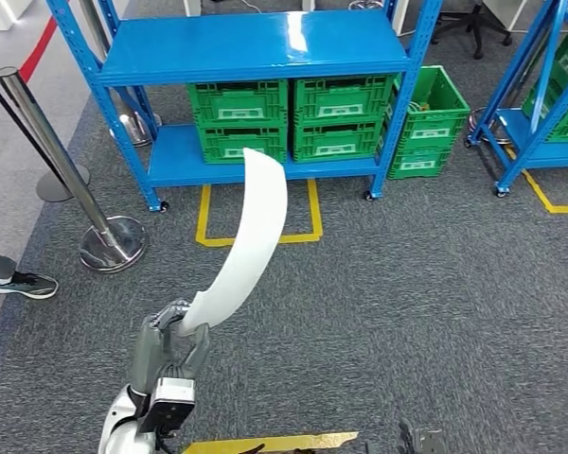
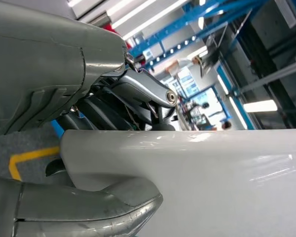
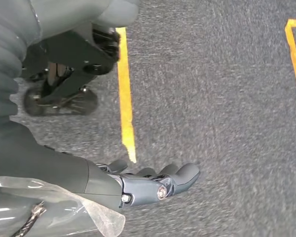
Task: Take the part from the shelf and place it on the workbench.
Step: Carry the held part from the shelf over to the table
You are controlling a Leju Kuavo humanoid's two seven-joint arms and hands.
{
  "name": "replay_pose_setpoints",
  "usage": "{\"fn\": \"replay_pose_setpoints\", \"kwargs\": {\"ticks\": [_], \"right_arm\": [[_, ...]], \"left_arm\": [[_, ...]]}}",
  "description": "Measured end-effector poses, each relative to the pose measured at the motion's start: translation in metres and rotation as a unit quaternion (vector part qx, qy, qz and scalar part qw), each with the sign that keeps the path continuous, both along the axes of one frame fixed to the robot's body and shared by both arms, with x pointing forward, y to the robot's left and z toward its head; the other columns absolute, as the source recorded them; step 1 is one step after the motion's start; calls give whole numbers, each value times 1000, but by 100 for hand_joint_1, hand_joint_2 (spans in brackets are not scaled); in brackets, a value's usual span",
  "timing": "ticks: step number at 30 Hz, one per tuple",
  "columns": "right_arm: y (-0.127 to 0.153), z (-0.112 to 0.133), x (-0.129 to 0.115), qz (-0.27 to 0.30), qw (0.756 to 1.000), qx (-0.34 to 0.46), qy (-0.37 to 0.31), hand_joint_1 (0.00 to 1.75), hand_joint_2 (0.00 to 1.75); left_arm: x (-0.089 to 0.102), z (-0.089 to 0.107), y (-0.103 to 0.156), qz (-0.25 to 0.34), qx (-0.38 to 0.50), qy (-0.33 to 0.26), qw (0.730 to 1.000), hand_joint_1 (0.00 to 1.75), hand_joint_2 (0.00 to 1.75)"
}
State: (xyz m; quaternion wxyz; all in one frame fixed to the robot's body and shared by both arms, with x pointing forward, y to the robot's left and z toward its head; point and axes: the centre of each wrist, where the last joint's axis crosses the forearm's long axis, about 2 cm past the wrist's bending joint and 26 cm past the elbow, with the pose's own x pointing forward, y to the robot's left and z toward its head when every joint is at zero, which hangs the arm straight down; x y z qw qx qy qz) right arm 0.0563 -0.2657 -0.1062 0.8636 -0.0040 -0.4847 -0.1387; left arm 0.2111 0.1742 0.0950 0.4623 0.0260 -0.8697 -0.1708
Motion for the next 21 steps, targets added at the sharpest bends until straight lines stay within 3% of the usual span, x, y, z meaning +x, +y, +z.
{"fn": "replay_pose_setpoints", "kwargs": {"ticks": [21], "right_arm": [[2, -1, -5, -5, 1000, -2, 8, 0, 175]], "left_arm": [[0, 0, -1, -3, -6, -1, 1000, 175, 175]]}}
